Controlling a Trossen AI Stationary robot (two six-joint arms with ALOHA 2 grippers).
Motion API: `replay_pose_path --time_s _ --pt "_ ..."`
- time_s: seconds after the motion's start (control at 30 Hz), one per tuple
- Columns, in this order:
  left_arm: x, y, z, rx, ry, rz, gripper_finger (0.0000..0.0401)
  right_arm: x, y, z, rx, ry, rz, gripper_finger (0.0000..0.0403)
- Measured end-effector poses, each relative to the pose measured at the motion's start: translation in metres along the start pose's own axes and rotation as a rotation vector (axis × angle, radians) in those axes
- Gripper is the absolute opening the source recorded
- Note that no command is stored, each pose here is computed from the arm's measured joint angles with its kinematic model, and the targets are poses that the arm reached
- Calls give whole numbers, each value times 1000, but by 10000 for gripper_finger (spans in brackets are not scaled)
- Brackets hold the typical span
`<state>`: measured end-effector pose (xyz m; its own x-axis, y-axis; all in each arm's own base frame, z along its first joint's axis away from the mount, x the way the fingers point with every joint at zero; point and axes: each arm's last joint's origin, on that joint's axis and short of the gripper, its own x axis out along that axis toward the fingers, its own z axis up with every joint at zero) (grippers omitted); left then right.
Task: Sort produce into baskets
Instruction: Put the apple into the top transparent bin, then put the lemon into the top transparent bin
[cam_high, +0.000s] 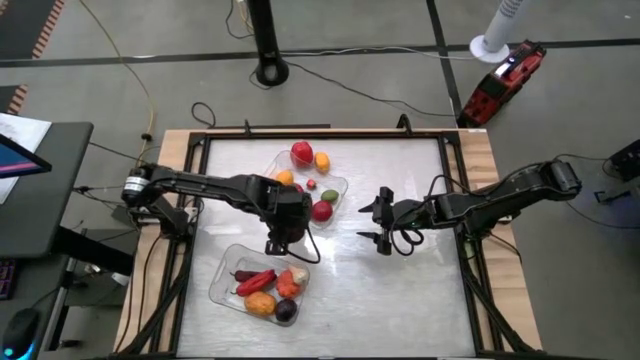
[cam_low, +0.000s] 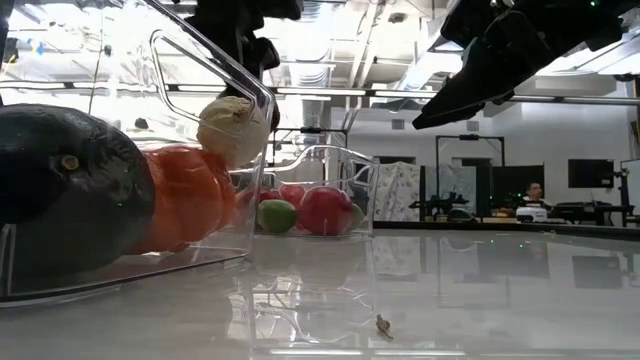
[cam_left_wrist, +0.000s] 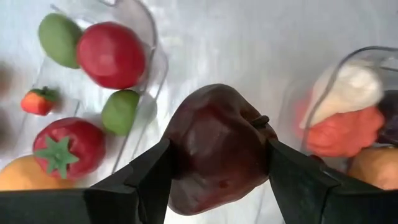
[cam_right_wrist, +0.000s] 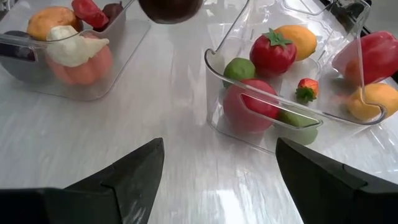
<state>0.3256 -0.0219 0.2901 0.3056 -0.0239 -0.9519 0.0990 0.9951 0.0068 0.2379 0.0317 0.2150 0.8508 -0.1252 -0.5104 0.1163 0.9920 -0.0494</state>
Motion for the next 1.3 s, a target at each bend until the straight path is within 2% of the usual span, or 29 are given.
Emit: replay_pose_path --time_s 0.07,0.27,0.37,0.47,0.7,0.87,0.97,1.1,1.23,1.3 --pt "1 3 0 5 5 33 216 0 0 0 0 0 0 335" --pt "0 23 3 -10 -20 316 216 0 0 0 1 0 0 335" --pt "-2 34 3 -64 -29 398 219 0 0 0 1 0 0 335" --pt "-1 44 3 -116 -40 408 239 0 0 0 2 -4 -1 335" --pt "-2 63 1 -165 -42 407 325 0 0 2 2 -20 -7 335" --pt "-1 63 -3 -139 -46 409 340 1 0 -1 6 -19 -8 335" --pt "1 63 -15 -125 -155 405 333 3 -2 -10 10 -43 -11 335" --pt "-3 70 -44 -166 -242 435 322 7 -17 -15 4 -86 -64 335" --pt "-22 74 -66 -221 -492 494 314 11 -54 -5 -2 -123 -193 334" --pt "-26 75 -78 -226 -613 532 311 17 -81 2 17 -132 -210 331"
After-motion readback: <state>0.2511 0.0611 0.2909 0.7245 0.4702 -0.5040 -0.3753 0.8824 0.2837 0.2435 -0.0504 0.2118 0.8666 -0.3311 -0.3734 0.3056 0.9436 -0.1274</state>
